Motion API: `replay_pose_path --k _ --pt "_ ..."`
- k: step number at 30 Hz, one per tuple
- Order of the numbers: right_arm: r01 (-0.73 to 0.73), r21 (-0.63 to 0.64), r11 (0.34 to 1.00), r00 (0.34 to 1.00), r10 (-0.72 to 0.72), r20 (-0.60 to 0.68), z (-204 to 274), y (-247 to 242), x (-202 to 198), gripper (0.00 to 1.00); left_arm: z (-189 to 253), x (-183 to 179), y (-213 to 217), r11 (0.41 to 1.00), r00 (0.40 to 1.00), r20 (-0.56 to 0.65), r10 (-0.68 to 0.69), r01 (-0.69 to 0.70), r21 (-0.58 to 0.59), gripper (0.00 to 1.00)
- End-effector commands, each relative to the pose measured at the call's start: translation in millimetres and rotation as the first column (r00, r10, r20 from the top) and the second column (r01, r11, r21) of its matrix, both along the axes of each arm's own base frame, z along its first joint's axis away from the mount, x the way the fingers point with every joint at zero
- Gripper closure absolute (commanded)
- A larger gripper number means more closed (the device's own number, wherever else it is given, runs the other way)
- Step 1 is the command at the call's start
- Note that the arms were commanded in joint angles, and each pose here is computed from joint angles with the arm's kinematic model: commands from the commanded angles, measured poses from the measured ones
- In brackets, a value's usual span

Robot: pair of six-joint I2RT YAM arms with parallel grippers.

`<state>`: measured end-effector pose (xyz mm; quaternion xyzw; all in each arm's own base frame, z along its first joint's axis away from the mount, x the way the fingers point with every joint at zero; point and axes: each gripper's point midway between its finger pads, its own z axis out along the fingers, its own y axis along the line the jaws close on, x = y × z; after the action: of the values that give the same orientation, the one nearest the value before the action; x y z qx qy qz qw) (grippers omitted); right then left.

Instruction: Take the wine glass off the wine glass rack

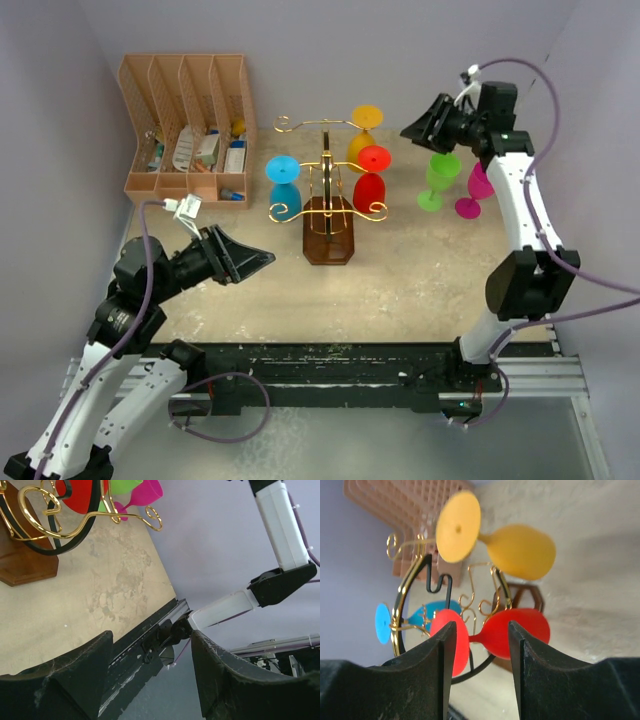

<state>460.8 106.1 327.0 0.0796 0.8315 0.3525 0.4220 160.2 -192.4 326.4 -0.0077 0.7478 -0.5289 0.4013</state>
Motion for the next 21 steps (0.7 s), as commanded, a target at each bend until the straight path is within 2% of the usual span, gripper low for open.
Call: replay_pose_path --k 1,10,21 --pt "-0.223 0.138 0.965 0.974 0.214 0.076 22 35 -23 0.52 10 -1 7 0.999 0.999 0.035 0.032 -0.032 0.008 0.33" --pt "-0.294 0.201 0.934 0.955 0.28 0.098 12 49 -39 0.53 4 -1 9 0.999 0.999 0.014 0.05 -0.05 0.013 0.33" --pt "-0.271 0.173 0.947 0.963 0.267 0.044 -9 52 -39 0.55 2 -3 10 0.999 0.999 -0.002 0.053 -0.053 0.004 0.33"
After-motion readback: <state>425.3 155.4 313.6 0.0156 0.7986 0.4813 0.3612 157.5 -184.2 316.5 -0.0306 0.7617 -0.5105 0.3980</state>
